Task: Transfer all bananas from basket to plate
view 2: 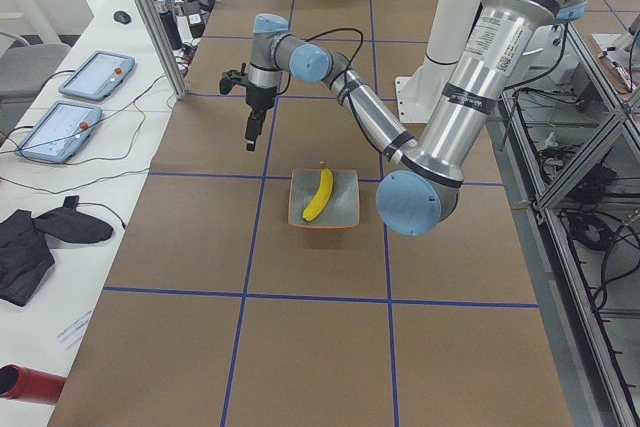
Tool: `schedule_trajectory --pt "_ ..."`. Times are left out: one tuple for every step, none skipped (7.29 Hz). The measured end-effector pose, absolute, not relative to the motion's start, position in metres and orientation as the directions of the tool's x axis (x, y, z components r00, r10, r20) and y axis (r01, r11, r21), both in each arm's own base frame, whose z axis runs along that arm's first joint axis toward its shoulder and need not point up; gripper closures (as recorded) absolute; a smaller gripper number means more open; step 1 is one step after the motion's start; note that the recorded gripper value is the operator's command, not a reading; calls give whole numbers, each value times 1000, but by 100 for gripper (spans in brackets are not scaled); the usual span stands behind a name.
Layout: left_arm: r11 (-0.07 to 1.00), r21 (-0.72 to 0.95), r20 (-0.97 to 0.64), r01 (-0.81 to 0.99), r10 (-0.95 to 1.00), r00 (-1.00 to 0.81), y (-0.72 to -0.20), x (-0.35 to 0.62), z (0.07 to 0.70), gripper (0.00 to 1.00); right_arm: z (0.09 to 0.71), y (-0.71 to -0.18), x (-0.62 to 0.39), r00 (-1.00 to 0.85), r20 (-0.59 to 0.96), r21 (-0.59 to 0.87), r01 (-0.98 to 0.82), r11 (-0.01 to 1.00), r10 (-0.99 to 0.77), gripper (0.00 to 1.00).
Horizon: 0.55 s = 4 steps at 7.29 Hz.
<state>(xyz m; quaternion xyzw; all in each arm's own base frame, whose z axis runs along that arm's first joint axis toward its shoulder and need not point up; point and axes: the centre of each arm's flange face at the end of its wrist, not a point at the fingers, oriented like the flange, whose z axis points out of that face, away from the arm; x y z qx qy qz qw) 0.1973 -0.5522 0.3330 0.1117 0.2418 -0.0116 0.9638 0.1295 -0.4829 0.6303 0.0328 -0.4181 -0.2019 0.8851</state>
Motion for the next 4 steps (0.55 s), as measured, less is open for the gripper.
schedule_trajectory --pt "978 196 -499 72 36 866 -551 188 344 0 671 -473 134 538 751 251 302 920 -382 1" --pt "980 188 -514 69 38 857 -550 183 348 0 702 -464 134 512 770 271 276 922 -380 1" --pt "981 183 -519 69 36 854 -550 182 351 0 717 -460 134 499 775 286 271 919 -388 1" --pt "981 179 -521 71 33 853 -551 183 352 0 728 -459 135 495 762 302 298 906 -417 1"
